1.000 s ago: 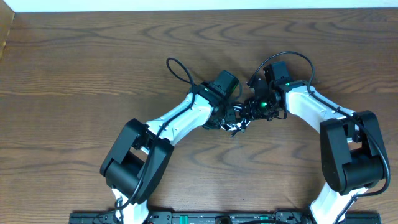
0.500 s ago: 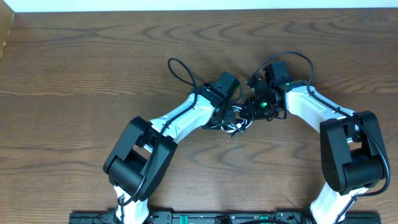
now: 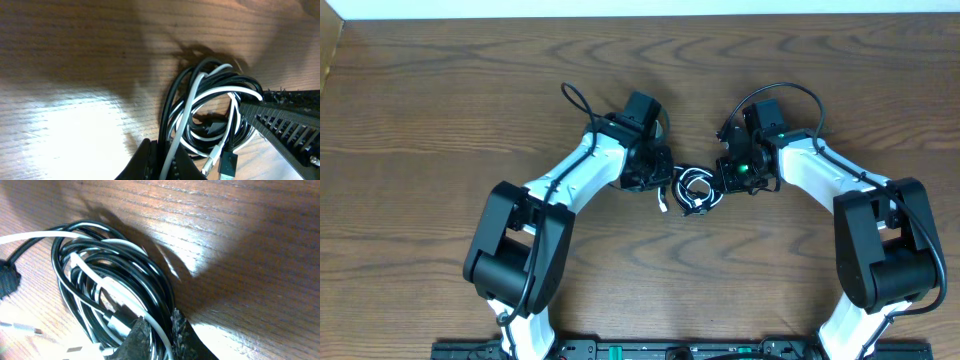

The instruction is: Untangle cables

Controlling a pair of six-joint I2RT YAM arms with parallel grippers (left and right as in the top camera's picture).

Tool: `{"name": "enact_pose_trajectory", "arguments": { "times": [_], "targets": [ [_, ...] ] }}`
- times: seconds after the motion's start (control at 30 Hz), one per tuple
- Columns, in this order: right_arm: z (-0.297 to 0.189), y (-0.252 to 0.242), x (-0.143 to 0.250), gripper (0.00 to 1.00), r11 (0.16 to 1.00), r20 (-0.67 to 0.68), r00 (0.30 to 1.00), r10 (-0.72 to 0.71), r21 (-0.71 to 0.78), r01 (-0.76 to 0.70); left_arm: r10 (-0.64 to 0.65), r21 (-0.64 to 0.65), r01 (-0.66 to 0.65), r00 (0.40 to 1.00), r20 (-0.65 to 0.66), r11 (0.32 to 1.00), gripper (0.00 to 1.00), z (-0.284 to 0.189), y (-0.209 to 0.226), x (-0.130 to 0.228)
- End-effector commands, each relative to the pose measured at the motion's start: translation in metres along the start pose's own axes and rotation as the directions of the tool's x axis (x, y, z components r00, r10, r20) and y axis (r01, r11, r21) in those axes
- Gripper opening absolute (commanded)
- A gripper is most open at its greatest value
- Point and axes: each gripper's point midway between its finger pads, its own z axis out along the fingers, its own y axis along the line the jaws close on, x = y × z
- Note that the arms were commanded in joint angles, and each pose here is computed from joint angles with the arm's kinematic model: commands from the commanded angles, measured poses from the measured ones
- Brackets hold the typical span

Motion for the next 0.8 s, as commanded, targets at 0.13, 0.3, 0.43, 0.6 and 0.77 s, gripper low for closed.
{"name": "enact_pose_trajectory", "arguments": {
  "times": [0.13, 0.3, 0.43, 0.6, 0.77],
  "targets": [
    [0.003, -0.002, 0.001, 0.19, 1.000, -0.007, 1.000, -0.006, 0.017, 0.006, 0.051, -0.089, -0.045, 0.997, 0.065, 0.995, 0.12, -0.008, 0.013, -0.008],
    [0.003, -0.002, 0.001, 0.22, 1.000, -0.007, 1.000, -0.006, 0.017, 0.006, 0.071, -0.165, -0.055, 0.993, 0.093, 0.985, 0.17, -0.007, 0.021, -0.009],
    [0.003, -0.002, 0.001, 0.22, 1.000, -0.007, 1.000, -0.006, 0.017, 0.006, 0.093, -0.279, -0.048, 0.985, 0.148, 0.959, 0.44, -0.011, 0.037, -0.018],
    [0.003, -0.002, 0.001, 0.21, 1.000, -0.006, 1.000, -0.006, 0.017, 0.006, 0.069, -0.110, -0.059, 0.993, 0.092, 0.992, 0.44, -0.006, 0.007, -0.009],
    [0.003, -0.002, -0.001, 0.21, 1.000, 0.003, 1.000, -0.010, 0.016, 0.010, 0.041, -0.060, -0.037, 0.996, 0.080, 0.998, 0.44, -0.002, -0.007, -0.004]
  ]
}}
